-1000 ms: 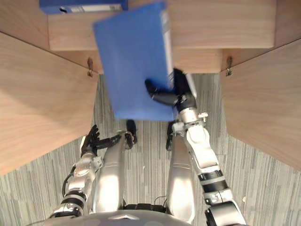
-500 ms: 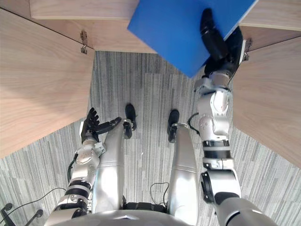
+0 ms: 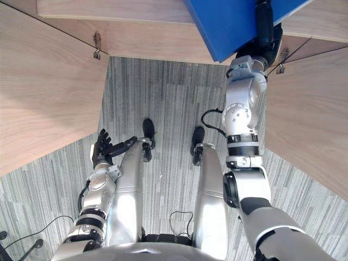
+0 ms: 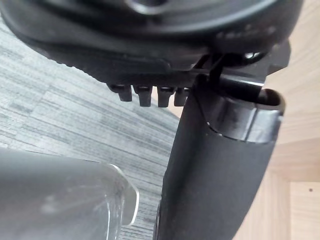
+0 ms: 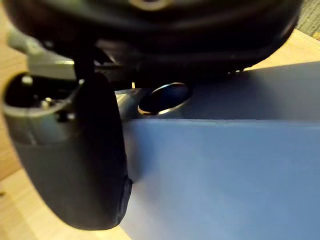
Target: Walk over to the cabinet, pick up the folder, carry it to the office cabinet, place the folder inside the office cabinet, then close the office cabinet door
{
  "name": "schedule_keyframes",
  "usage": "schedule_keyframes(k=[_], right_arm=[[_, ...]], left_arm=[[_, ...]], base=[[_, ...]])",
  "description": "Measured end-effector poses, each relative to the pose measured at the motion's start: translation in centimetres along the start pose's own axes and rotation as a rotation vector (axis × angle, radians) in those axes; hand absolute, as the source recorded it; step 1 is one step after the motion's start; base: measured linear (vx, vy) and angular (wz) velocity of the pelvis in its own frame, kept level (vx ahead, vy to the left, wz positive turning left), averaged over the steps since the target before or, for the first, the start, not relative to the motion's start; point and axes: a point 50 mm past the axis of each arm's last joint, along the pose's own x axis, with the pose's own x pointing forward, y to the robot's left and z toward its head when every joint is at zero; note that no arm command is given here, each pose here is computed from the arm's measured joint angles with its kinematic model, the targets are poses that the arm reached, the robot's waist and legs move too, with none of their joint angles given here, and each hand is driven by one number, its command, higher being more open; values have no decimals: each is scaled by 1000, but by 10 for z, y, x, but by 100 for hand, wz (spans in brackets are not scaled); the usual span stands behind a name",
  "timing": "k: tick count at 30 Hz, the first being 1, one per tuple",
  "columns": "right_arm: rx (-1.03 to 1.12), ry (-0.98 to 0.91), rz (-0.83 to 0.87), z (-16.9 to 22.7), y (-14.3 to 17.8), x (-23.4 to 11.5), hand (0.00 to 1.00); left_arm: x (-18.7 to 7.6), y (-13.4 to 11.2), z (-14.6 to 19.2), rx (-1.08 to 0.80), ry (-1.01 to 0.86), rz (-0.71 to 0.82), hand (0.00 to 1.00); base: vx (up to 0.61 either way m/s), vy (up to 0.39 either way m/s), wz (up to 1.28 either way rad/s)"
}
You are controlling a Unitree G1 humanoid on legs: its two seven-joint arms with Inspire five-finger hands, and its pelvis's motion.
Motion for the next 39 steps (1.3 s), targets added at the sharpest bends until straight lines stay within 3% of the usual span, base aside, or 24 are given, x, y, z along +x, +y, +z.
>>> schedule_keyframes(k=[9,20,25,31,39], right_arm=[[189,-32,-108,9,11,11,100],[218,-74,-7,27,48,20,100],[93,-17,48,20,58,29,100],[-170,46,241,17,87,38,100],[-362,32,262,36,79,55,100]], left_arm=[[0,-3,0,-16,10,17,100],[0,-5,-4,-3,30,12,100],[-1,-5,-8,13,47,0,100],[-2,-10,-9,32,43,-48,100],[-3,-14,-11,22,53,-85,100]], base=[[-47,-4,14],[7,1,2],[62,25,0],[56,21,3],[21,8,2]])
